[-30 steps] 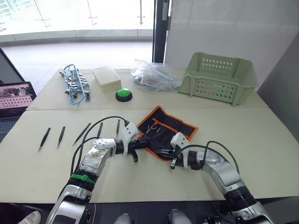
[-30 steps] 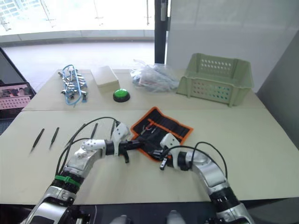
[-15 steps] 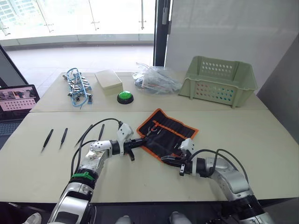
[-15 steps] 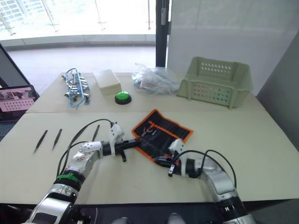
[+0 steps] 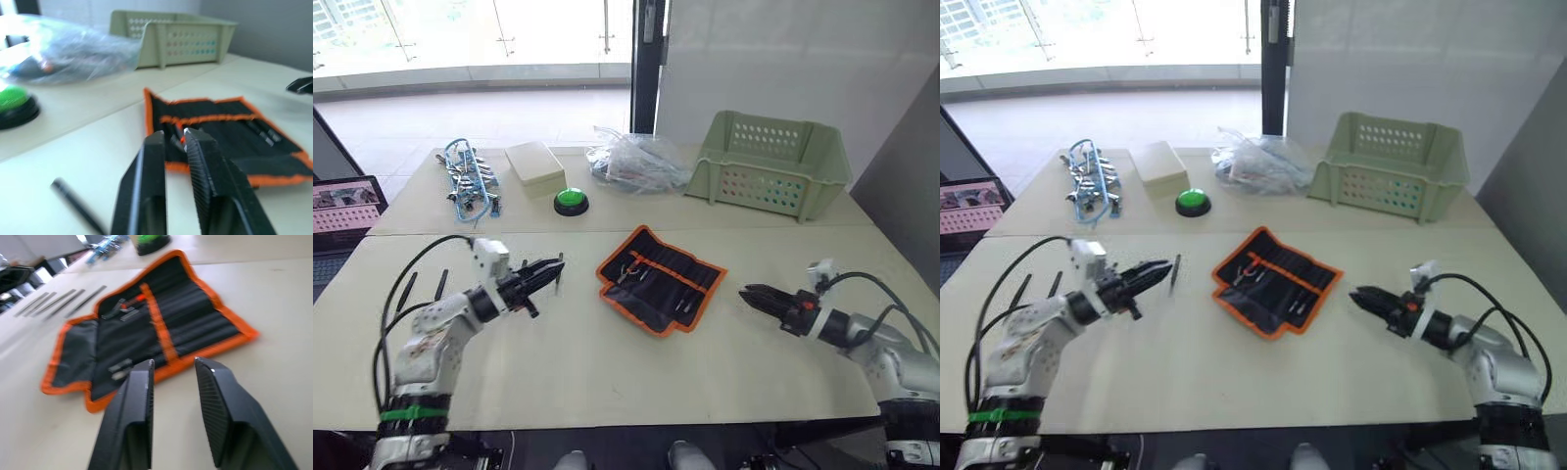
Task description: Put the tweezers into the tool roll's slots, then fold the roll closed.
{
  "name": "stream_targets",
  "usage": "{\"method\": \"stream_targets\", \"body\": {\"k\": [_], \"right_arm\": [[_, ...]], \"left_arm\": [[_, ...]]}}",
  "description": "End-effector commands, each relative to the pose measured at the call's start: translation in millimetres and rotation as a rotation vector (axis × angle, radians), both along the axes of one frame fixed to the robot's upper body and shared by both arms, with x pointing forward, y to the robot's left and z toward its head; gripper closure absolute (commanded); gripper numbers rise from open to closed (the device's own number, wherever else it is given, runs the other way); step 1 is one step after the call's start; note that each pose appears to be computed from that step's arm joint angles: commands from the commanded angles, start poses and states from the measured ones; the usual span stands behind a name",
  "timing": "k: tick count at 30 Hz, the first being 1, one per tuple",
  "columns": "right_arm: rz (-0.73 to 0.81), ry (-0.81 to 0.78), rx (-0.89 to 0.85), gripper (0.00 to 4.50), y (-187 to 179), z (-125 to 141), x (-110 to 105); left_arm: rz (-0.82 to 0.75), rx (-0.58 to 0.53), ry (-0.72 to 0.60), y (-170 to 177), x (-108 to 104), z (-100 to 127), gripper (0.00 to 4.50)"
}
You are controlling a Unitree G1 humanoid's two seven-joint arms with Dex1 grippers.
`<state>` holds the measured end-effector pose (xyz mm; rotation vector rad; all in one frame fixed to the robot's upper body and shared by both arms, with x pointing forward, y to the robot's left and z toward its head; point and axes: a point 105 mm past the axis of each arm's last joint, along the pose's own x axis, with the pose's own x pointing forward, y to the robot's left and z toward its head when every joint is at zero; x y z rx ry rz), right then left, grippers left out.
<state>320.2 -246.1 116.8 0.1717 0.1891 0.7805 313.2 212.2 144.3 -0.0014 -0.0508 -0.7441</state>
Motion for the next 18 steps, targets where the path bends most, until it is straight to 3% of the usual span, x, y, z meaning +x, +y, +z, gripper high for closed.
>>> {"method": "stream_targets", "body": {"k": [1, 6, 8, 18], "right_arm": [[-0.018, -0.097, -0.037, 1.66, -19, 19, 6], [0.028, -0.102, -0.076, 0.02, -26, 21, 9], [0.121, -0.085, -0.075, 0.0, -15, 27, 10], [0.491, -0.046, -0.094, 0.0, 30, 62, 12]], "left_arm": [[0.148, 0.049, -0.036, 43, -33, 9, 2.31], [0.385, 0.08, 0.027, 97, -90, -11, 0.72], [0.502, 0.051, 0.051, 114, -117, -18, 0.03], [0.899, -0.022, 0.139, 162, -197, -53, 0.01]]}}
